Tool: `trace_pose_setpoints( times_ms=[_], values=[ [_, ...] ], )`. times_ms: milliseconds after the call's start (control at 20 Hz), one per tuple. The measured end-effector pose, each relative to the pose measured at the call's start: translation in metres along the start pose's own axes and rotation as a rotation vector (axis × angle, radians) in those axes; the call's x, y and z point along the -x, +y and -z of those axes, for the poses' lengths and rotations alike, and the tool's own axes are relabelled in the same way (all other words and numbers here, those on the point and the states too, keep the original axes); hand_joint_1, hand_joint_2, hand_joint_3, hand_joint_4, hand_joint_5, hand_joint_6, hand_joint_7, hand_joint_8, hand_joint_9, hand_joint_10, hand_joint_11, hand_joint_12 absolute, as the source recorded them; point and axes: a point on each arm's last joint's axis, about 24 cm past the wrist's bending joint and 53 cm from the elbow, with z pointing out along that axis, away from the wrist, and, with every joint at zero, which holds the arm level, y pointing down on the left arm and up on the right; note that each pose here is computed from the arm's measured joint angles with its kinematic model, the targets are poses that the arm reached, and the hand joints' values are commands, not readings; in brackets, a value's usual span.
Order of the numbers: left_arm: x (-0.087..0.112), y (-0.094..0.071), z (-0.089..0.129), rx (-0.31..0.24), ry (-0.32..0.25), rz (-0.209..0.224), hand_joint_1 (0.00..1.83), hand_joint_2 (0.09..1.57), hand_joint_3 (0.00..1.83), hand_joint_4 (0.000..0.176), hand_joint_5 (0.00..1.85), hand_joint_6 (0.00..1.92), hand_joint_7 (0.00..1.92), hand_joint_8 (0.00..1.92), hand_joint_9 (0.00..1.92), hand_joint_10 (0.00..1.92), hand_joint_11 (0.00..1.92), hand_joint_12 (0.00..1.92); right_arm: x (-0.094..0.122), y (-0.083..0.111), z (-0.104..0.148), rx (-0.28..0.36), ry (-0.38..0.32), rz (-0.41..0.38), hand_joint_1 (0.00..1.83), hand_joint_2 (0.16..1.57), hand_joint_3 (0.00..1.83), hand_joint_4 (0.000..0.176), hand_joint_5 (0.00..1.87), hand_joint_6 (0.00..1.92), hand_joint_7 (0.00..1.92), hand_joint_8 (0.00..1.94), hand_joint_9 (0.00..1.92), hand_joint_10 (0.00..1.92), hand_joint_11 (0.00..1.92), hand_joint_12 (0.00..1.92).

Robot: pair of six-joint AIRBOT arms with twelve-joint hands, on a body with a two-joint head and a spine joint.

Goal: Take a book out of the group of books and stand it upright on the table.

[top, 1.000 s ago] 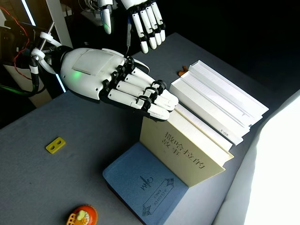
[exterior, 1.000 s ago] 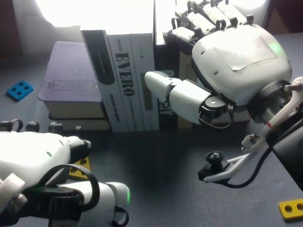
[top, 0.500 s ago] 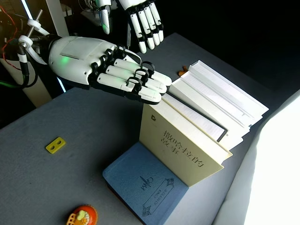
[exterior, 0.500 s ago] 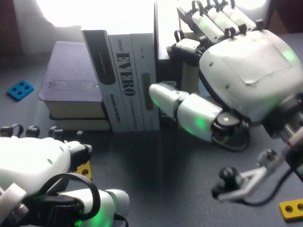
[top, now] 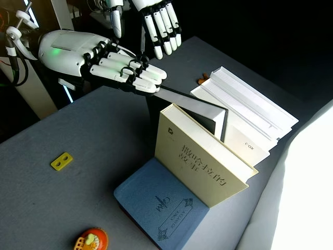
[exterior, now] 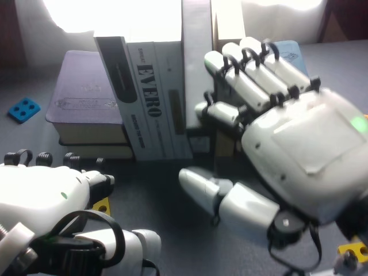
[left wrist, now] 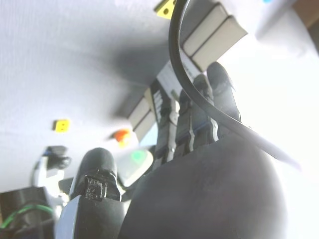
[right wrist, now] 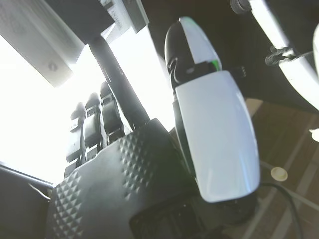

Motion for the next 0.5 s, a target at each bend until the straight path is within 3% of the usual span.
trace_pose_setpoints(
  times_ms=[100,250,500],
  values=[
    [0.000,0.000,0.000,0.000,0.000,0.000,0.00,1.29,0.00,0.039,0.10,0.00,0.06,0.00,0.06,0.00,0.00,0.34,-0.010,0.005,0.010,0.003,0.036,0.011,0.00,1.23,0.00,0.000,0.59,0.47,0.00,0.00,0.00,0.00,0.00,0.00],
    [0.000,0.000,0.000,0.000,0.000,0.000,0.00,1.29,0.00,0.041,0.08,0.01,0.06,0.00,0.07,0.00,0.00,0.34,-0.037,-0.004,0.020,-0.032,0.138,0.007,0.00,1.23,0.00,0.000,0.61,0.48,0.01,0.00,0.00,0.00,0.00,0.00],
    [0.000,0.000,0.000,-0.001,0.000,0.000,0.00,1.29,0.00,0.041,0.10,0.01,0.07,0.00,0.07,0.00,0.00,0.29,-0.050,-0.013,0.023,-0.032,0.172,0.046,0.00,1.23,0.00,0.000,0.61,0.49,0.01,0.00,0.00,0.00,0.00,0.00]
  ],
)
